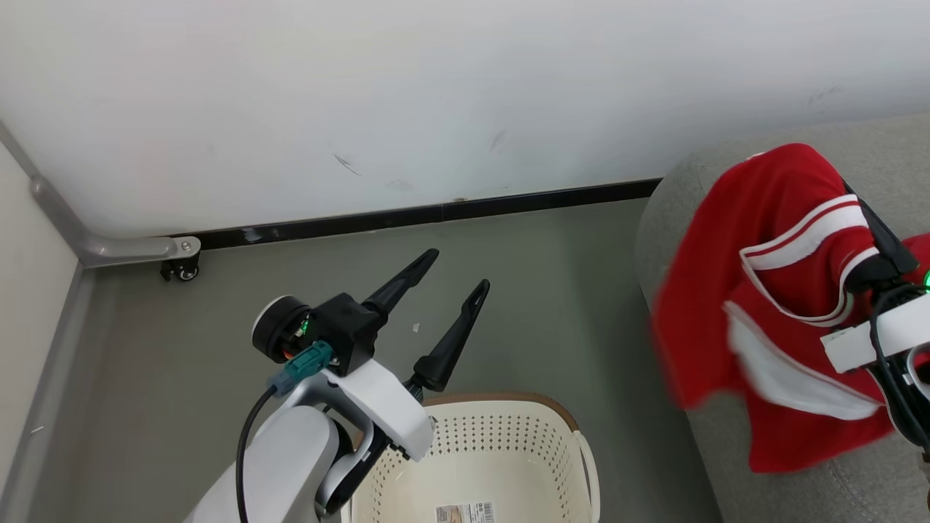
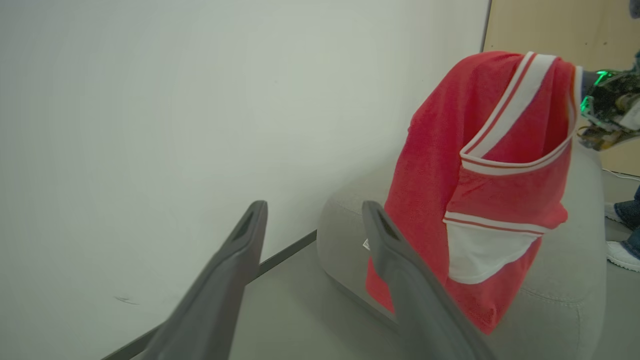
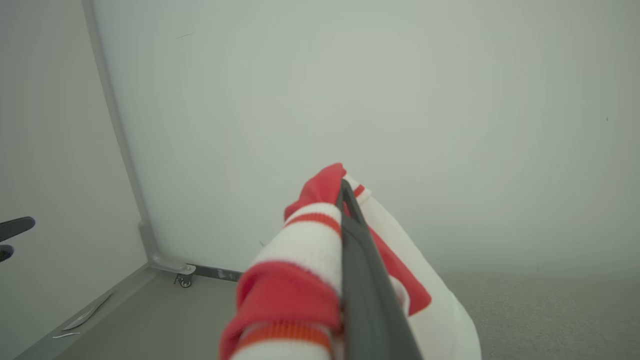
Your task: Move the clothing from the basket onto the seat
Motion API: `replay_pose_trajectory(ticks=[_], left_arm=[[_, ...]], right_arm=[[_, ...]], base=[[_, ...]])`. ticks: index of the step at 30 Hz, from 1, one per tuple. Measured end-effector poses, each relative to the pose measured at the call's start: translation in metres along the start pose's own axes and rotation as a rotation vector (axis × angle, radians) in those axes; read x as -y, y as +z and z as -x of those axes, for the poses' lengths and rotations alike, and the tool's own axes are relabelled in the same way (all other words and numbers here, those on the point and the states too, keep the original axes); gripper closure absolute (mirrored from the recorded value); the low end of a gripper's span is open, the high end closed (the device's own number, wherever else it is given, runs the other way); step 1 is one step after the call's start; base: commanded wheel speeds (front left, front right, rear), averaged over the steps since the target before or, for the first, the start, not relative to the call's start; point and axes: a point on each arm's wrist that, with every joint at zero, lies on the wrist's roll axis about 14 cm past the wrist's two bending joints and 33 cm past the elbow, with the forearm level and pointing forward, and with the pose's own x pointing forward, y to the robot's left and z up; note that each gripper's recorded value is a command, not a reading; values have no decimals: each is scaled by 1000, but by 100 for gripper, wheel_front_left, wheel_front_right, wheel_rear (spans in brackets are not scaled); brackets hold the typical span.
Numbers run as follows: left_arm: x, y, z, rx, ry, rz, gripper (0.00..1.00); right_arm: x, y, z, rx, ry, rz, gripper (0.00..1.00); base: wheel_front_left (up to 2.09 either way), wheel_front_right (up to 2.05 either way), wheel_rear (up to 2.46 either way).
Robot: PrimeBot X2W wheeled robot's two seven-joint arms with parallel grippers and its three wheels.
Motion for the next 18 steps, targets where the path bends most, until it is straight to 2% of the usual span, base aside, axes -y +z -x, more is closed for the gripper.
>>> replay_pose_trajectory(ticks=[8,18], left_arm=[[11,-3,5,2,-22,13,0],[44,-7,9,9,-112,41,0]], right_arm=[[23,3,19,-1,-82,21,100],[52,18,48,27,-190,61,100]], base=[[0,0,0],[0,0,0]])
